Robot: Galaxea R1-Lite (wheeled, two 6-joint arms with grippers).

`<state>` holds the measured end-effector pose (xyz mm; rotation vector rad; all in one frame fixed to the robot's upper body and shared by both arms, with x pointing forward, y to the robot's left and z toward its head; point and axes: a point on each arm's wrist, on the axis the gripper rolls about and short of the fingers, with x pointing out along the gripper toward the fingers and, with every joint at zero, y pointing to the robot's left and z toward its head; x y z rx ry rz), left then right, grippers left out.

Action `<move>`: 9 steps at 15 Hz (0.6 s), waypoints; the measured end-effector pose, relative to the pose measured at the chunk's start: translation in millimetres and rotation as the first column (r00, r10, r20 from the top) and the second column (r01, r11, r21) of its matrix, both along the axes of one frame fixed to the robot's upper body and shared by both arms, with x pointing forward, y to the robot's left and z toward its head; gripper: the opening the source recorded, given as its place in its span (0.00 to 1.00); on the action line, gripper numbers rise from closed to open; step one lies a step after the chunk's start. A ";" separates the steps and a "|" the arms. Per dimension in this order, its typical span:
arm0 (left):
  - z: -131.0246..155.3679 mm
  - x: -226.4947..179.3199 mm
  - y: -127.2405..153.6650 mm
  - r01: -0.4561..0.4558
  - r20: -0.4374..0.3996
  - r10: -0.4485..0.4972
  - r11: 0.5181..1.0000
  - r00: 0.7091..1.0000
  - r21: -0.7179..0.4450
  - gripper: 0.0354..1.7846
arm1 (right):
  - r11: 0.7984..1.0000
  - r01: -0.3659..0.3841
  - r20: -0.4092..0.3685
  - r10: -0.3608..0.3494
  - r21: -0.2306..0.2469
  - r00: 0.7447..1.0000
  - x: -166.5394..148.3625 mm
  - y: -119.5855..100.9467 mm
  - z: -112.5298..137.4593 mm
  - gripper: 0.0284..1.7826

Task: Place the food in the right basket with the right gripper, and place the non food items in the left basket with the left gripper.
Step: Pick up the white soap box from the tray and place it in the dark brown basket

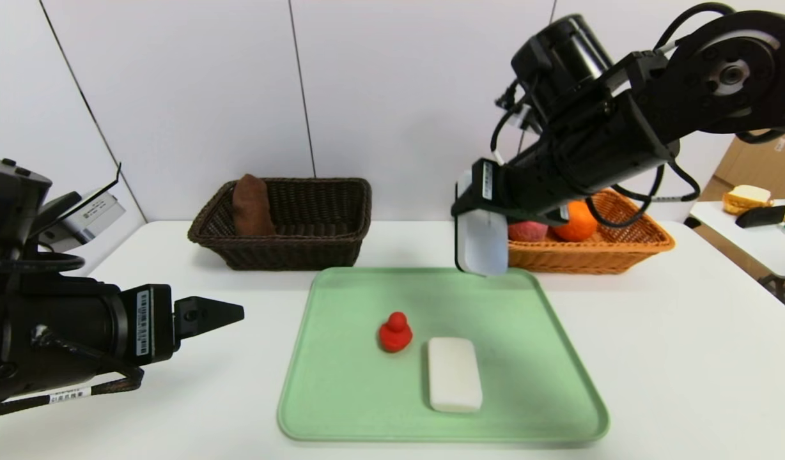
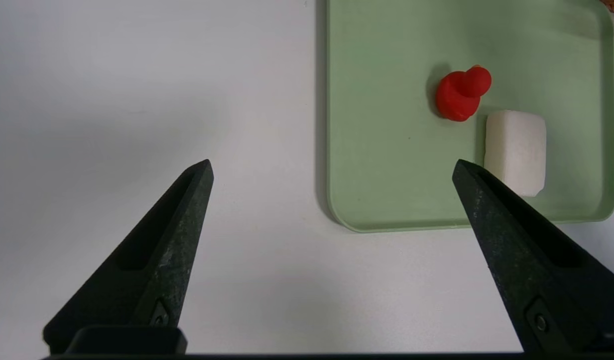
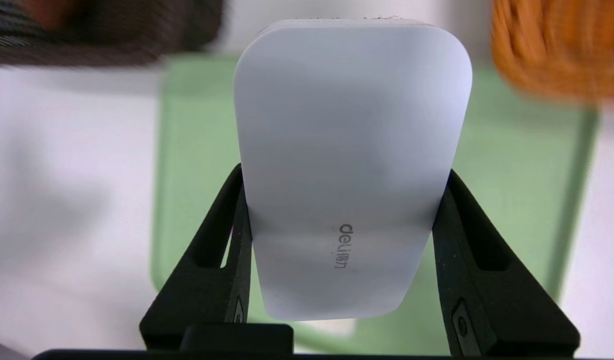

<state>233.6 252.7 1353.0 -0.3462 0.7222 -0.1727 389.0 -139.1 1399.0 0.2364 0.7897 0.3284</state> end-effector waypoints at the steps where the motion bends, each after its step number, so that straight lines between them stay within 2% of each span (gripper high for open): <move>1: -0.5 0.1 0.1 -0.001 -0.002 0.001 1.000 1.000 0.001 0.94 | 0.999 -0.033 0.088 0.031 0.024 0.996 2.5 6.3 7.3 0.55; 3: -2.0 -0.2 0.2 -0.001 -0.007 0.001 1.000 1.000 0.003 0.94 | 0.993 -0.105 0.282 0.083 0.063 0.956 12.7 26.0 17.0 0.55; 4: -3.0 -0.5 0.4 -0.003 -0.010 0.003 1.000 1.000 0.003 0.94 | 0.989 -0.132 0.371 0.099 0.065 0.924 19.7 37.2 17.7 0.55; 7: -6.9 -1.6 1.0 -0.004 -0.022 0.005 1.000 1.000 0.009 0.94 | 0.984 -0.172 0.582 0.118 0.038 0.805 40.2 69.9 9.5 0.55; 9: -11.7 -2.9 1.8 -0.005 -0.036 0.005 1.000 0.999 0.017 0.94 | 0.980 -0.193 0.679 0.113 0.043 0.725 48.9 93.4 -1.3 0.55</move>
